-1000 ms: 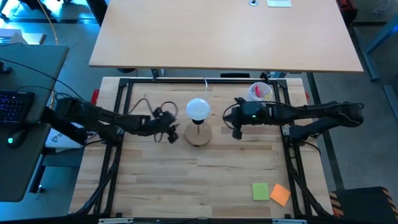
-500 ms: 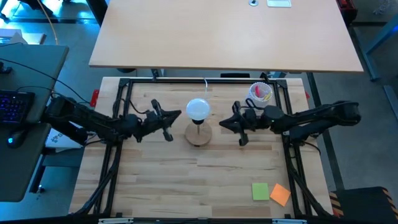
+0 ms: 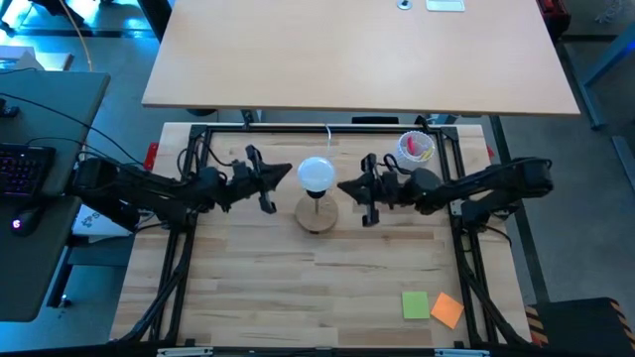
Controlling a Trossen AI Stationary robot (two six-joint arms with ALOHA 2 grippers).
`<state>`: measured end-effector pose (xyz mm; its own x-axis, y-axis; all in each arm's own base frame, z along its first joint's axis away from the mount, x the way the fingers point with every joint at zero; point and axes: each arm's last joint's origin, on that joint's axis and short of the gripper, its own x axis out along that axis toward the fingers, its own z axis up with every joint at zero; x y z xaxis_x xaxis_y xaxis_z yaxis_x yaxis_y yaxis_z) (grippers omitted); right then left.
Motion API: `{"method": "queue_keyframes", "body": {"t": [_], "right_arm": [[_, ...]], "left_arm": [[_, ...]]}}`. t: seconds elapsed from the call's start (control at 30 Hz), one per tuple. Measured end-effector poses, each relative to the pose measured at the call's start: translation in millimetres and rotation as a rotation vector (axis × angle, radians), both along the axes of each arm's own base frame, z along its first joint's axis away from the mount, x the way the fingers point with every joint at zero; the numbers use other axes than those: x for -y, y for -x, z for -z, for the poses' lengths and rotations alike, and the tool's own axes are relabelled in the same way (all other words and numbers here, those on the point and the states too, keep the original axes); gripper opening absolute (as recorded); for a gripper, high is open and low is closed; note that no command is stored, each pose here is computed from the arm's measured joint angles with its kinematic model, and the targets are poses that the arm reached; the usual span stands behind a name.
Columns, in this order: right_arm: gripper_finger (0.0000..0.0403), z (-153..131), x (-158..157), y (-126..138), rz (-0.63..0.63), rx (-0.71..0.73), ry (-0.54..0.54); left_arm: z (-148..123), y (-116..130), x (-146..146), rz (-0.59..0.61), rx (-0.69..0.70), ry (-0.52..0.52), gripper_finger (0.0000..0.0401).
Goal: Screw lightbulb
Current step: Remove the lightbulb from the brown lamp
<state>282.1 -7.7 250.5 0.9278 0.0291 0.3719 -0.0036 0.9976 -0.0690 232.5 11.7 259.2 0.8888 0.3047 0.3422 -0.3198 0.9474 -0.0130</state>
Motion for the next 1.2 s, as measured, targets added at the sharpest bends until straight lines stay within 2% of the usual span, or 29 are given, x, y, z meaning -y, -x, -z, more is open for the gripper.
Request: {"method": "queue_keyframes", "body": {"t": [0.13, 0.37, 0.47, 0.6, 0.77, 0.93, 1.2], "right_arm": [[0.0, 2.3, 13.1, -7.3, 0.026, -0.016, -0.046], [0.0, 0.9, 38.7, -13.3, 0.098, -0.011, -0.1], [0.0, 1.3, 48.1, -11.9, 0.169, -0.007, -0.139], [0.0, 3.5, 60.9, -9.2, 0.258, -0.014, -0.167], [0.0, -3.4, 65.3, -3.6, 0.27, -0.012, -0.184], [0.0, -11.9, 52.3, 2.5, 0.246, -0.098, -0.14], [0.0, -20.2, 17.3, 9.4, 0.166, -0.195, 0.001]], "left_arm": [[1.5, -2.4, 0.8, 0.011, 0.023, 0.015, 0.0], [11.3, -11.2, 13.4, 0.101, 0.028, 0.117, 0.0], [17.4, -14.6, 25.6, 0.156, 0.005, 0.12, 0.0], [11.8, -11.3, 42.9, 0.178, 0.029, 0.093, 0.0], [10.2, -4.6, 56.2, 0.017, -0.007, 0.06, 0.0], [11.9, -3.5, 48.1, -0.185, -0.055, 0.061, 0.0], [15.5, -4.2, 1.1, -0.249, -0.127, 0.117, 0.0]]}}
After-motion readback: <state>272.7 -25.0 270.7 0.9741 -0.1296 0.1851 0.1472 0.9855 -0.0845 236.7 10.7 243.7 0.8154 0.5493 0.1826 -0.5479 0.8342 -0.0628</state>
